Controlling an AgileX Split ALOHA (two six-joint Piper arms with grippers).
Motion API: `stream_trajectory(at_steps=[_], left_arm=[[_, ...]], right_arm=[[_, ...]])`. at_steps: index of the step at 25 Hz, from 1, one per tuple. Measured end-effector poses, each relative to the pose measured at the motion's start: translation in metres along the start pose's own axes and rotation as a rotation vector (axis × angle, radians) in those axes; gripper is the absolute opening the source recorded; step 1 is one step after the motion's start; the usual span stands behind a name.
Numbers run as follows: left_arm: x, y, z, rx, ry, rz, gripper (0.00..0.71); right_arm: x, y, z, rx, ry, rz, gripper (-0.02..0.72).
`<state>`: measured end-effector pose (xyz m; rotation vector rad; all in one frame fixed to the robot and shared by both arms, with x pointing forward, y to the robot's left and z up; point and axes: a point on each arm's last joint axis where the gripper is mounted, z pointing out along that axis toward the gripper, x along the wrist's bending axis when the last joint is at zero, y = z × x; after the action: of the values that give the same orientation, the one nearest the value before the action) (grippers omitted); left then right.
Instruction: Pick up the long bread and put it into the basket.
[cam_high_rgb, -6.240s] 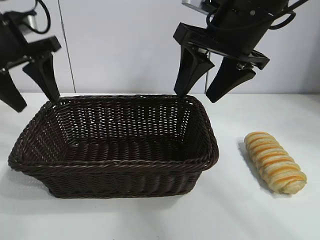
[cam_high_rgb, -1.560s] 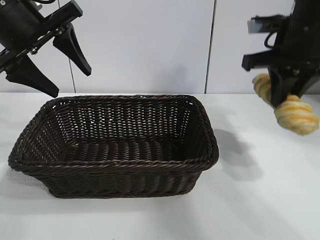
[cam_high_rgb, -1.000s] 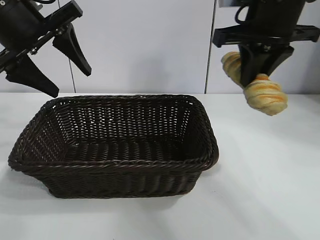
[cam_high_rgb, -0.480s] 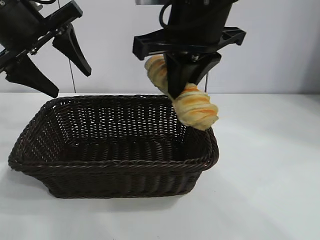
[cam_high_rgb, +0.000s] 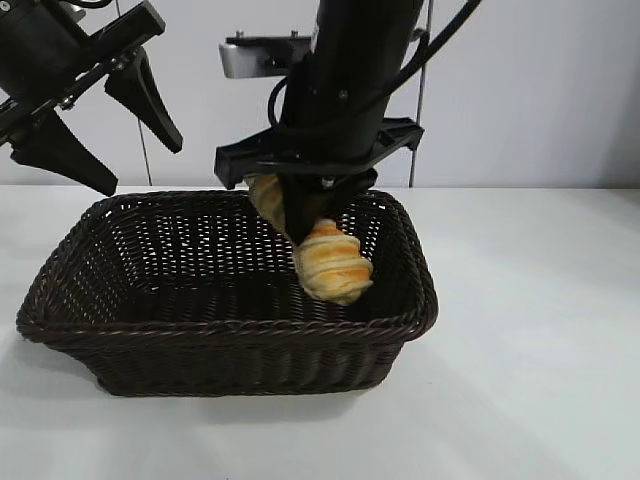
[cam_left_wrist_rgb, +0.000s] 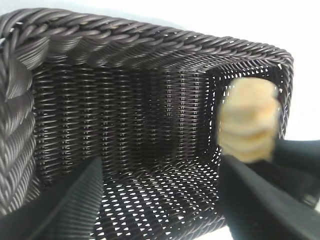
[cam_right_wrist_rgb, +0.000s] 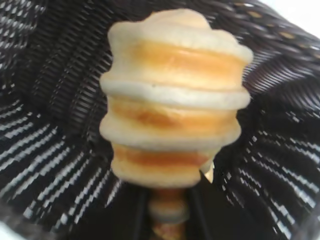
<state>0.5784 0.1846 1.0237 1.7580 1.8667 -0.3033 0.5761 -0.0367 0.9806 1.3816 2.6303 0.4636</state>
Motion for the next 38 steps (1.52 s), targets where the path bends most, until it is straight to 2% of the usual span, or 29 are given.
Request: stream_trajectory(at_steps=[4, 10, 13, 19, 25, 33, 38], left_arm=[[0.000, 0.000, 0.000, 0.000, 0.000, 0.000, 0.480], [0.000, 0.000, 0.000, 0.000, 0.000, 0.000, 0.480], [0.000, 0.000, 0.000, 0.000, 0.000, 0.000, 0.480], [0.000, 0.000, 0.000, 0.000, 0.000, 0.000, 0.480], [0.000, 0.000, 0.000, 0.001, 0.000, 0.000, 0.480], [0.000, 0.000, 0.000, 0.005, 0.002, 0.001, 0.480], [0.000, -0.001, 0.000, 0.010, 0.001, 0.008, 0.480]], right_arm=[[0.000, 0.000, 0.000, 0.000, 0.000, 0.001, 0.154], [0.000, 0.000, 0.000, 0.001, 0.002, -0.002, 0.388], [0.000, 0.000, 0.000, 0.005, 0.003, -0.014, 0.443], [0.001, -0.001, -0.004, 0.019, 0.006, -0.021, 0.466], [-0.006, 0.015, -0.034, -0.035, 0.029, 0.013, 0.466], [-0.048, 0.017, -0.055, -0.020, 0.116, 0.122, 0.466], [-0.081, 0.010, -0.070, -0.010, 0.113, 0.190, 0.466]])
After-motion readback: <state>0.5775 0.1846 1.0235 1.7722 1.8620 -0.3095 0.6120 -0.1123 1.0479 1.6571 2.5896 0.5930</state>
